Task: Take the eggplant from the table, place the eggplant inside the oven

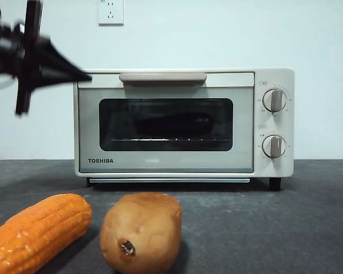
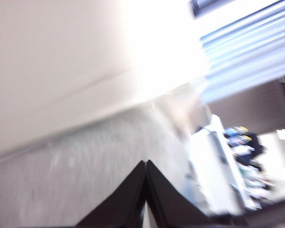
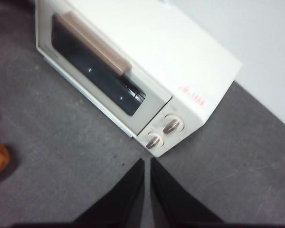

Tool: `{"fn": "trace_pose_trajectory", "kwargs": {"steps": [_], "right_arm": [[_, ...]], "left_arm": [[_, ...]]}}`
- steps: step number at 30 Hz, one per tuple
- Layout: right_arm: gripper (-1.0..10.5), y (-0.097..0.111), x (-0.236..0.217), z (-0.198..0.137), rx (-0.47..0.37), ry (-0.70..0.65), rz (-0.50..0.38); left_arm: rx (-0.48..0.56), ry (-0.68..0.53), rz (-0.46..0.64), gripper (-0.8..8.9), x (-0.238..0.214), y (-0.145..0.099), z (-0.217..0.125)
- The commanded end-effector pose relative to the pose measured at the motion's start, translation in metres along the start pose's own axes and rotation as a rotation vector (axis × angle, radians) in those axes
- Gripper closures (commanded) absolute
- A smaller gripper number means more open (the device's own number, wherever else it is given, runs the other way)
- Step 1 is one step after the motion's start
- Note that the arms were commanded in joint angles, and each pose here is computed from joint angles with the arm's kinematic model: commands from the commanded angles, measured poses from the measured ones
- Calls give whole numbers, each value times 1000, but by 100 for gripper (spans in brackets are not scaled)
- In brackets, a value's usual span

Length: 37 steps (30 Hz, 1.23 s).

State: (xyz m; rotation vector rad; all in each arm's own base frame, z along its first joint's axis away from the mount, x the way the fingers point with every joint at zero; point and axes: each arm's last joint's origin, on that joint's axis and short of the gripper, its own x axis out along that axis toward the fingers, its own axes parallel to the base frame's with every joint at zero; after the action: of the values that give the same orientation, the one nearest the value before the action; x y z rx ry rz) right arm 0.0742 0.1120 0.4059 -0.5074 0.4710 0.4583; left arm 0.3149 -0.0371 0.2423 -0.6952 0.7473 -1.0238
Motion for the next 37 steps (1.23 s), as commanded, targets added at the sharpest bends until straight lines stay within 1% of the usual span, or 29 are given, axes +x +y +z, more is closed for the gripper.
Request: {"fn": "trace_pose_trajectory", "kwargs": {"steps": [1,5,7,8,9,11,14,16,19,22,25,27,29,33,37], "right_arm": [[942,12,15,-6,-7,25,8],[942,24,37,-26,-42,100,-6],[942,28,50,-34,-39,132,4],[942,30,57,-38,-25,137,22],[942,32,63,-41,-5,134,37],[942,31,75,-46,63,96,82],[942,28,91,-52,180,17,142],[942,26,100,-58,259,-31,165],[942,23,112,-72,359,-84,175],[942,21,120,-89,441,-140,150],[942,21,124,-104,488,-215,126],[942,22,126,-113,504,-270,115],[942,24,128,-121,518,-303,75],[942,24,132,-130,524,-278,-24],[942,22,131,-130,529,-278,-95]], "left_arm": [[96,-89,72,810,-10,-29,11],[240,-168,198,810,-23,-71,4],[306,-193,295,810,-29,-92,-4],[344,-200,354,810,-33,-102,-10],[378,-203,406,810,-35,-111,-16],[443,-206,513,810,-39,-130,-30],[500,-207,603,810,-44,-149,-48],[520,-218,630,810,-47,-156,-60],[535,-239,635,810,-51,-158,-78],[524,-261,637,810,-55,-152,-97],[514,-286,702,810,-60,-142,-116],[511,-301,737,810,-63,-135,-129],[508,-321,758,809,-66,-130,-140],[433,-358,748,810,-72,-129,-150],[435,-371,741,810,-73,-131,-150]]}}
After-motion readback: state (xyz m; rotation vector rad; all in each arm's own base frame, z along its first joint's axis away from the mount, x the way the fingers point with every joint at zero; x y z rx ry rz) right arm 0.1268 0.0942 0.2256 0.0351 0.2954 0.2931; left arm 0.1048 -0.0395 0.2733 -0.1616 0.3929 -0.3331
